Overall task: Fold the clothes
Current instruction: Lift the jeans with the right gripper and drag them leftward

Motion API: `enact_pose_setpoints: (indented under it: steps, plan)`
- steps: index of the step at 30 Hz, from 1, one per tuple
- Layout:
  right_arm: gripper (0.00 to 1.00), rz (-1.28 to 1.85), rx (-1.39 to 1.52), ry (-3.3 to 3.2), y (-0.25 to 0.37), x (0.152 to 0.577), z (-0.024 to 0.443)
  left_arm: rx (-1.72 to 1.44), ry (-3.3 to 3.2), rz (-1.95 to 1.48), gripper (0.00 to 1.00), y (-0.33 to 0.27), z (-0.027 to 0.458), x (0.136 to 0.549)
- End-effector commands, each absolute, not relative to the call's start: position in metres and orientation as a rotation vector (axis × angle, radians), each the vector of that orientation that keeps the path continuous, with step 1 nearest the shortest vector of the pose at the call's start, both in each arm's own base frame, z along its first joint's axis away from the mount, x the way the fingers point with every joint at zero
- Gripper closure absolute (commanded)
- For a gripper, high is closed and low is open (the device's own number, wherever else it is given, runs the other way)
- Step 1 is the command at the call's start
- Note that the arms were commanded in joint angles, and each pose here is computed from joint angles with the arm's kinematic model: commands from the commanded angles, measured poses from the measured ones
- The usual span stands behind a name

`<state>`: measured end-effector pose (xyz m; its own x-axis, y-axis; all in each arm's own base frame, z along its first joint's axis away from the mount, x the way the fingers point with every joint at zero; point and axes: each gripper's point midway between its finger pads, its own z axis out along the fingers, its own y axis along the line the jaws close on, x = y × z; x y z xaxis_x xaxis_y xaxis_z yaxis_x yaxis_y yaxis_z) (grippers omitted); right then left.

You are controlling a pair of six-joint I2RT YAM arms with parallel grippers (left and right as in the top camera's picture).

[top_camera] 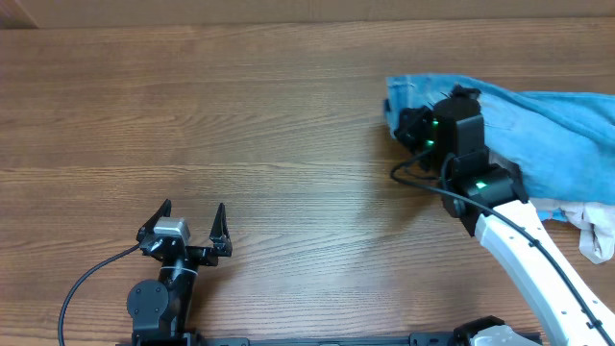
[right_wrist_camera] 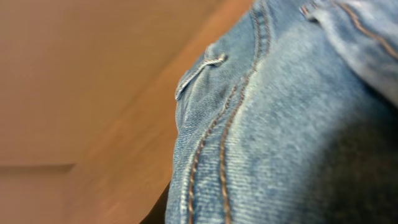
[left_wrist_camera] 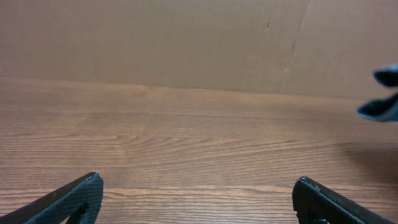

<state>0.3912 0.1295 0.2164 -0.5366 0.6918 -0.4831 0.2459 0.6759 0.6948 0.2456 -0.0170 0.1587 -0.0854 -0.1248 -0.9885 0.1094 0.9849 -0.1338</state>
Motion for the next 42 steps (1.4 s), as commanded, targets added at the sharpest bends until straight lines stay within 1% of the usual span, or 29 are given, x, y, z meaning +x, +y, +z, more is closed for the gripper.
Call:
enact_pose_setpoints:
  steps: [1, 4, 7, 8, 10, 14, 16, 17, 20, 23, 25, 28, 30, 33, 36, 38, 40, 41, 42]
  plan:
    - [0.96, 0.952, 0.55, 1.969, 0.183, 0.389, 0.296, -0.009, 1.646, -0.169, 0.0, -0.014, 0.157, 0.246]
    - [0.96, 0.995, 0.546, 1.924, 0.198, 0.386, 0.31, -0.009, 1.645, -0.169, 0.0, -0.014, 0.157, 0.246]
    - [0.96, 0.901, 0.566, 1.89, 0.195, 0.386, 0.311, -0.009, 1.645, -0.169, 0.0, -0.014, 0.157, 0.246]
    - [0.96, 0.858, 0.555, 1.87, 0.192, 0.387, 0.319, -0.009, 1.646, -0.169, 0.0, -0.014, 0.157, 0.246]
    - [0.96, 0.788, 0.54, 1.845, 0.182, 0.388, 0.34, -0.009, 1.646, -0.169, 0.0, -0.014, 0.157, 0.246]
    - [0.96, 0.777, 0.475, 1.738, 0.172, 0.379, 0.429, -0.009, 1.645, -0.169, 0.0, -0.014, 0.157, 0.246]
    - [0.96, 0.796, 0.451, 1.679, 0.168, 0.372, 0.465, -0.009, 1.645, -0.169, 0.0, -0.014, 0.157, 0.246]
    - [0.96, 0.807, 0.451, 1.659, 0.166, 0.369, 0.476, -0.009, 1.646, -0.169, 0.0, -0.014, 0.157, 0.246]
    - [0.96, 0.842, 0.444, 1.622, 0.168, 0.367, 0.49, -0.009, 1.645, -0.169, 0.0, -0.014, 0.157, 0.246]
    - [0.96, 0.901, 0.437, 1.608, 0.183, 0.365, 0.494, -0.009, 1.645, -0.169, 0.0, -0.014, 0.157, 0.246]
    - [0.96, 0.917, 0.419, 1.622, 0.196, 0.367, 0.49, -0.009, 1.645, -0.169, 0.0, -0.014, 0.157, 0.246]
    - [0.96, 0.921, 0.399, 1.673, 0.22, 0.377, 0.471, -0.009, 1.646, -0.169, 0.0, -0.014, 0.157, 0.246]
    - [0.96, 0.928, 0.401, 1.721, 0.24, 0.386, 0.451, -0.009, 1.646, -0.169, 0.0, -0.014, 0.157, 0.246]
    - [0.96, 0.855, 0.408, 1.793, 0.26, 0.395, 0.418, -0.009, 1.645, -0.169, 0.0, -0.014, 0.157, 0.246]
    - [0.96, 0.776, 0.391, 1.913, 0.285, 0.404, 0.368, -0.009, 1.645, -0.169, 0.0, -0.014, 0.157, 0.246]
    - [0.96, 0.734, 0.367, 2.013, 0.312, 0.409, 0.322, -0.009, 1.645, -0.169, 0.0, -0.014, 0.157, 0.246]
    - [0.96, 0.738, 0.352, 2.088, 0.334, 0.409, 0.289, -0.009, 1.646, -0.169, 0.0, -0.014, 0.157, 0.246]
    - [0.96, 0.785, 0.339, 2.158, 0.357, 0.406, 0.262, -0.009, 1.645, -0.169, 0.0, -0.014, 0.157, 0.246]
    - [0.96, 0.82, 0.331, 2.194, 0.37, 0.404, 0.248, -0.009, 1.645, -0.169, 0.0, -0.014, 0.157, 0.246]
